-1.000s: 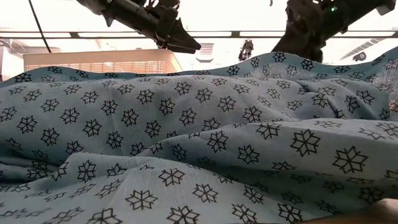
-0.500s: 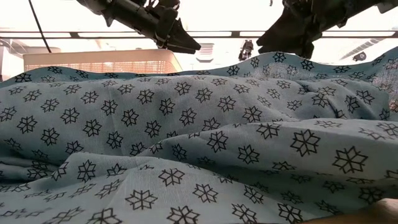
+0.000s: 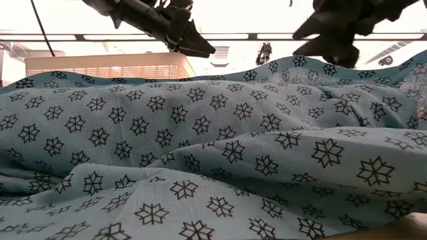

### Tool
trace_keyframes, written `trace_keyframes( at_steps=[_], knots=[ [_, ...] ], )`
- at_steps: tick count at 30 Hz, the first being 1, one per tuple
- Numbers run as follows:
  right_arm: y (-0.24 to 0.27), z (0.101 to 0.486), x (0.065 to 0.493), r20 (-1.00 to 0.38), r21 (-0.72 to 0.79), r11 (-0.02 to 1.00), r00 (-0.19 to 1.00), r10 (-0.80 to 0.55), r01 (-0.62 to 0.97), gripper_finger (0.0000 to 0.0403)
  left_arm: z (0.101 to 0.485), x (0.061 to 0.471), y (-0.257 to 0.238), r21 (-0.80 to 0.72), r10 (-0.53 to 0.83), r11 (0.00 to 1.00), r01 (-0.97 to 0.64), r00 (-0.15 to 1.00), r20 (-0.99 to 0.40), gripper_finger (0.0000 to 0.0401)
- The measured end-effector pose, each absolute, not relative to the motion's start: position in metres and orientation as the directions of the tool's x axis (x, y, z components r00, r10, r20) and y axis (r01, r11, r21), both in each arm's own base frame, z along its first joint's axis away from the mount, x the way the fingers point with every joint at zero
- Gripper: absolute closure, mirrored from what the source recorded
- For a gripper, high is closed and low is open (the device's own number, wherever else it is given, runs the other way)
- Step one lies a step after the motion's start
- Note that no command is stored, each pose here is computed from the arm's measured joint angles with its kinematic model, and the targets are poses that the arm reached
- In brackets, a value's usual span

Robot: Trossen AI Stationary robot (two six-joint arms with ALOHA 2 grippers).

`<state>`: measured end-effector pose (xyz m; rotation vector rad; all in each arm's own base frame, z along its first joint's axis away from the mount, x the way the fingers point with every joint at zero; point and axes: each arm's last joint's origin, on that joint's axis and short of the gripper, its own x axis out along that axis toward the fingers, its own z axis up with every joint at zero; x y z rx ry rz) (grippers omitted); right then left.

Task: Pick & Place Medicine items
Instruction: Put the right red medicine bottle into the small white bin

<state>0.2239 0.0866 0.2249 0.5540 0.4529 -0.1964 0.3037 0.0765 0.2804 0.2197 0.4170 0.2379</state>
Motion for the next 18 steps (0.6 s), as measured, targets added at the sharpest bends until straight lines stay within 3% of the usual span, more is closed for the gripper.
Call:
trace_keyframes(
  at_steps=[12, 18],
  knots=[
    [0.107, 0.203, 0.205, -0.638, 0.524, 0.719, 0.769, -0.023, 0.456, 0.0253, 0.28, 0.304, 0.077, 0.258, 0.272, 0.949, -0.182, 0.886, -0.376, 0.0054],
    [0.11, 0.198, 0.192, -0.75, 0.548, 0.66, 0.652, 0.114, 0.515, 0.0234, 0.28, 0.303, 0.077, 0.258, 0.272, 0.949, -0.181, 0.885, -0.379, 0.0053]
  ],
)
